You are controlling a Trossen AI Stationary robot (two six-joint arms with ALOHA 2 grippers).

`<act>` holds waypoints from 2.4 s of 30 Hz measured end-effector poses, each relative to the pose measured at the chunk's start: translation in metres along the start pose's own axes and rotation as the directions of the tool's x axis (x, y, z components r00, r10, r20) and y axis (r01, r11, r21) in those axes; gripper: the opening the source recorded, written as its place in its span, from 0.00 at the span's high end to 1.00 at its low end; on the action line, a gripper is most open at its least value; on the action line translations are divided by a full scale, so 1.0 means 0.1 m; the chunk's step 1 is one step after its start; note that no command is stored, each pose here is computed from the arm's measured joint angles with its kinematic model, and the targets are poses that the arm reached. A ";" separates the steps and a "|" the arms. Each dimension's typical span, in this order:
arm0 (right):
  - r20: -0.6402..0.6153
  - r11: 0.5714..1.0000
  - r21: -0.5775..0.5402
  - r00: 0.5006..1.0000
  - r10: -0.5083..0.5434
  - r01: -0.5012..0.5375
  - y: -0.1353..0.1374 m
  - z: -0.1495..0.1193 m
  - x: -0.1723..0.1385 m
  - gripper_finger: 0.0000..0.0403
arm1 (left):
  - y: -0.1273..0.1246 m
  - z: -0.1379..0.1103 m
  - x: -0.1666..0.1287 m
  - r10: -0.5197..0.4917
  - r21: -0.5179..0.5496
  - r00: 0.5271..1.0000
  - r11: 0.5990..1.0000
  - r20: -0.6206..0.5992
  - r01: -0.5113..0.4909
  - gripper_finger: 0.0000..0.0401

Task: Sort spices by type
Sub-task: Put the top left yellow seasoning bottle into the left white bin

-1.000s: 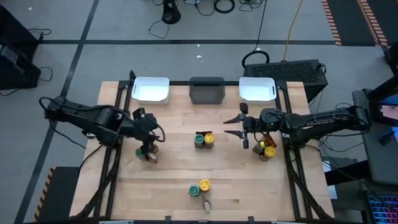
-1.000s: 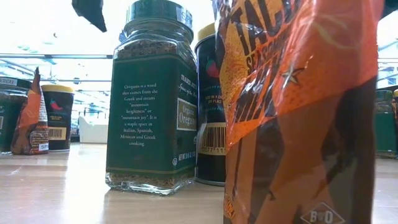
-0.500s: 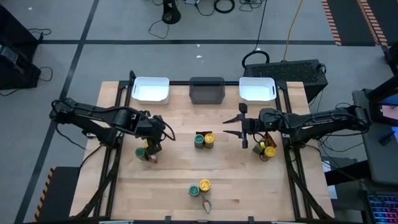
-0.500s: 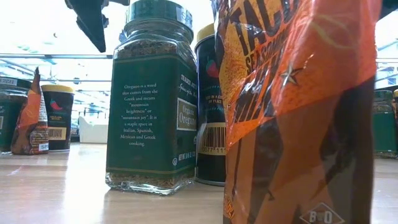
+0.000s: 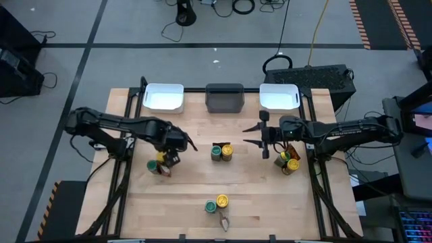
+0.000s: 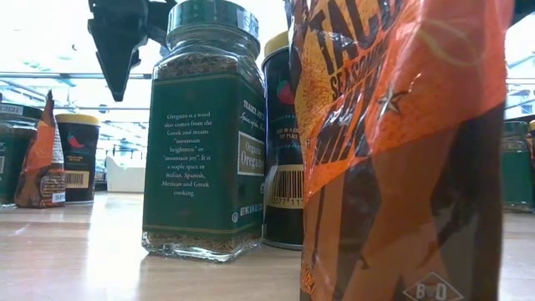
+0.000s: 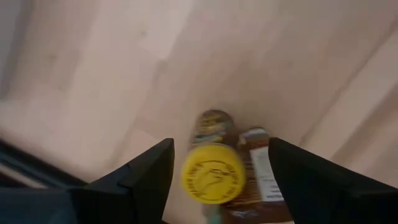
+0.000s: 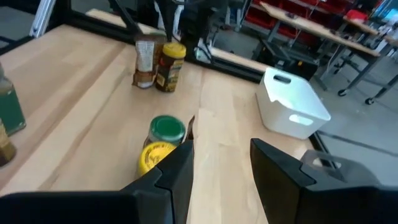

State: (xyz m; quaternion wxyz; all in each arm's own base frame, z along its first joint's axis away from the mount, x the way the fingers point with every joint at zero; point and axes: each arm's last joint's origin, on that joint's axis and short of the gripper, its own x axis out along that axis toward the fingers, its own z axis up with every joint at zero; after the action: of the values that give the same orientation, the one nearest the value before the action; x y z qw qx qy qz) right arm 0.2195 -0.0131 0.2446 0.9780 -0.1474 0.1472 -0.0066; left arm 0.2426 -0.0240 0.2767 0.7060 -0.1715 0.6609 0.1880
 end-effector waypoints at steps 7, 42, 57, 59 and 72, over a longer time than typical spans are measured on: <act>-0.053 1.000 0.010 0.998 0.017 -0.017 0.02 -0.05 0.00 0.65 | -0.02 0.02 0.07 0.021 -0.029 0.998 0.999 -0.055 -0.023 0.34; -0.091 0.999 0.013 0.995 0.030 -0.029 0.03 -0.09 0.00 0.65 | 0.11 -0.51 0.56 -0.031 -0.097 0.998 0.995 0.050 0.036 0.34; -0.091 1.000 0.010 0.995 0.029 -0.029 0.03 -0.09 0.00 0.65 | 0.12 -0.53 0.60 -0.031 -0.068 0.999 0.997 0.043 0.033 0.39; -0.091 1.000 0.010 0.995 0.029 -0.029 0.03 -0.09 0.00 0.65 | 0.12 -0.53 0.60 -0.030 -0.062 0.999 0.998 0.043 0.033 0.41; -0.091 0.999 0.028 0.995 0.029 -0.027 0.03 -0.09 0.00 0.65 | 0.21 -0.43 0.56 -0.027 -0.006 0.998 1.000 0.060 0.027 0.41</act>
State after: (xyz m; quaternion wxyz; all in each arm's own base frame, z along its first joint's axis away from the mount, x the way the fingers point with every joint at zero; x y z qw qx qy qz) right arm 0.2165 -0.0128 0.2358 0.9721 -0.1320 0.1938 -0.0014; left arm 0.1978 -0.0249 0.2175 0.7273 -0.1770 0.6366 0.1856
